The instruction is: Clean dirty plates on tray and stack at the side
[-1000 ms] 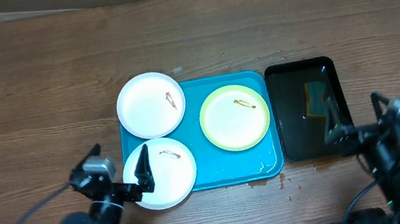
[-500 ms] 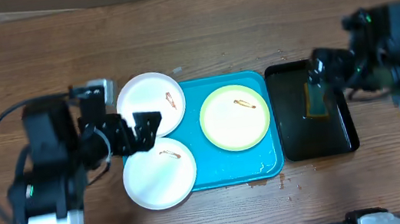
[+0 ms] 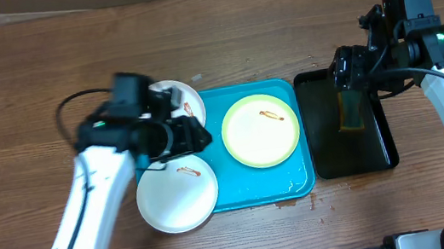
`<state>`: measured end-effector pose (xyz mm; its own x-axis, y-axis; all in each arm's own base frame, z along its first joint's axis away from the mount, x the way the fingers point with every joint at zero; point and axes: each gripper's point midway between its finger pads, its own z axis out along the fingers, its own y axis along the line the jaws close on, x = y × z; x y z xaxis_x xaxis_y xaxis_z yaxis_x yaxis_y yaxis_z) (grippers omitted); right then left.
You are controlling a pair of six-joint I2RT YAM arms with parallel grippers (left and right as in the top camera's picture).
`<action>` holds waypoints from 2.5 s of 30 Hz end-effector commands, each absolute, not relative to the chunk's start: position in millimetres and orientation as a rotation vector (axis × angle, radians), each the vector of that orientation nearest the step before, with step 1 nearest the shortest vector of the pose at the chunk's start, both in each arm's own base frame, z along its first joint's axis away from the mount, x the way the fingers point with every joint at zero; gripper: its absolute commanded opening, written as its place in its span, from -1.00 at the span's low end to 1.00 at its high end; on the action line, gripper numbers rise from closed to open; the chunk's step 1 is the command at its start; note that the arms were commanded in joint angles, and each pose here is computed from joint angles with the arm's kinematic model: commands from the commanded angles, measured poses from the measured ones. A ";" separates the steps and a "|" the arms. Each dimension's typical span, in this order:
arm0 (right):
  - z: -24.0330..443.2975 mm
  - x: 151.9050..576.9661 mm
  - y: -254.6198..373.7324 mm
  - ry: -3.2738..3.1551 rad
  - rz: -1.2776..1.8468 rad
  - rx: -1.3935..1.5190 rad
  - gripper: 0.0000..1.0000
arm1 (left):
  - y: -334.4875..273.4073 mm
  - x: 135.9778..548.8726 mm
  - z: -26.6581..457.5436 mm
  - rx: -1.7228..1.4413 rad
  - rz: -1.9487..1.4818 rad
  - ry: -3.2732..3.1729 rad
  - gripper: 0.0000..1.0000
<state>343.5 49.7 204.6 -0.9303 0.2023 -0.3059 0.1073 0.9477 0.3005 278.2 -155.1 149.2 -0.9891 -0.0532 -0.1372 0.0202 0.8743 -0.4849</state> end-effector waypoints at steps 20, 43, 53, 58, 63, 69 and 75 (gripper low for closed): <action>126.6 365.7 33.4 2.898 0.264 0.290 0.63 | -208.5 295.5 22.5 -0.060 -0.335 3.088 -0.30; 96.5 352.1 28.6 3.022 0.211 0.320 0.54 | -191.2 317.1 16.7 -0.047 -0.158 2.997 -0.59; 95.4 339.4 28.3 3.074 0.203 0.331 0.54 | -171.4 335.8 22.2 0.197 -0.095 2.950 -0.92; 95.1 333.4 28.2 3.098 0.200 0.336 0.54 | -160.4 338.5 22.5 0.188 -0.094 2.964 -0.52; 92.3 325.0 23.4 3.127 0.150 0.378 0.54 | -168.0 328.1 21.9 0.191 -0.189 3.011 -0.23; 70.2 319.9 12.4 3.118 0.050 0.448 0.53 | -182.8 317.7 23.6 0.198 -0.333 3.048 -0.13; 31.1 322.8 10.3 3.056 0.045 0.438 0.45 | -182.9 317.6 23.6 0.172 -0.336 3.052 -0.09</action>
<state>329.6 16.3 45.2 -0.9636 0.2623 -0.0512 0.2591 0.9639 0.0618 314.9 -175.9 23.7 -0.9909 0.1039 -0.0860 0.1184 0.9754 -0.1861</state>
